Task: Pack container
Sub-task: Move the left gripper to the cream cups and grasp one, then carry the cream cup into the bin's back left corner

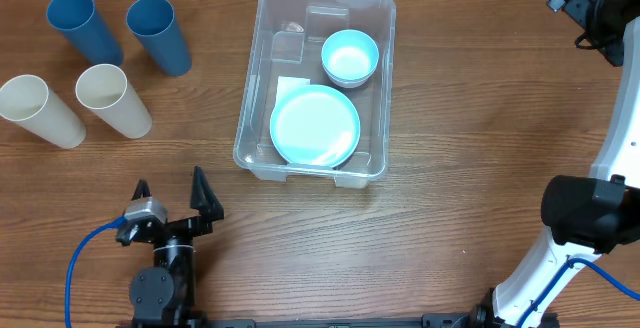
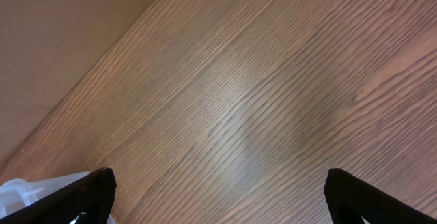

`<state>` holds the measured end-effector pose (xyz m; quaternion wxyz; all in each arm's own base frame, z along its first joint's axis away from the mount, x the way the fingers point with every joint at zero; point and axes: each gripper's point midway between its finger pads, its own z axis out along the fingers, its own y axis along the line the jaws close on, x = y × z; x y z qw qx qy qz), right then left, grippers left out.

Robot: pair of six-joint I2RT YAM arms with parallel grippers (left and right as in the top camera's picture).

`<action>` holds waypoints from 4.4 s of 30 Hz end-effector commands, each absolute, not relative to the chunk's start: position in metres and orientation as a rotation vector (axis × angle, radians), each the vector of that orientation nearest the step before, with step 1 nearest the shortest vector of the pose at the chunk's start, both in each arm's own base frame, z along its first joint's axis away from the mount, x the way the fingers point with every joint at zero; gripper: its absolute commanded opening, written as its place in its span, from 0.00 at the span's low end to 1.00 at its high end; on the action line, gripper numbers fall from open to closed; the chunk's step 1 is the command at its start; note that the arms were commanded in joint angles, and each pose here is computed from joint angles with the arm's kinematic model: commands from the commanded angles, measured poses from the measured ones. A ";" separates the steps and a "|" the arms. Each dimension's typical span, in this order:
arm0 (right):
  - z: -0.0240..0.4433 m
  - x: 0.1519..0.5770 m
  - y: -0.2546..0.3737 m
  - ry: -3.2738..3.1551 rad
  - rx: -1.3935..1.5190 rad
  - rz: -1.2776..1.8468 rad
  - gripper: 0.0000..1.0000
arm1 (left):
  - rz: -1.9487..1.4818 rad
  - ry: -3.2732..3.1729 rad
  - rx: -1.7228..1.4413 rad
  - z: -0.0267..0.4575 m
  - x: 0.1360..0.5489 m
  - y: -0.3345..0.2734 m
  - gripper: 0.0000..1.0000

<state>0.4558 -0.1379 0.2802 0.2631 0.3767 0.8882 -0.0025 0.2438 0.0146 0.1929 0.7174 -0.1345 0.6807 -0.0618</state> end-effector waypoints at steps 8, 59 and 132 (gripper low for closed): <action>0.297 0.454 -0.138 2.357 1.008 -0.002 1.00 | 0.121 1.881 -0.208 0.352 0.284 0.026 1.00; 0.297 0.454 -0.138 2.357 1.008 -0.002 1.00 | 0.012 2.617 -0.308 0.240 0.407 0.041 0.04; 0.297 0.454 -0.138 2.357 1.008 -0.002 1.00 | -0.223 2.092 0.055 0.218 0.581 -0.169 0.74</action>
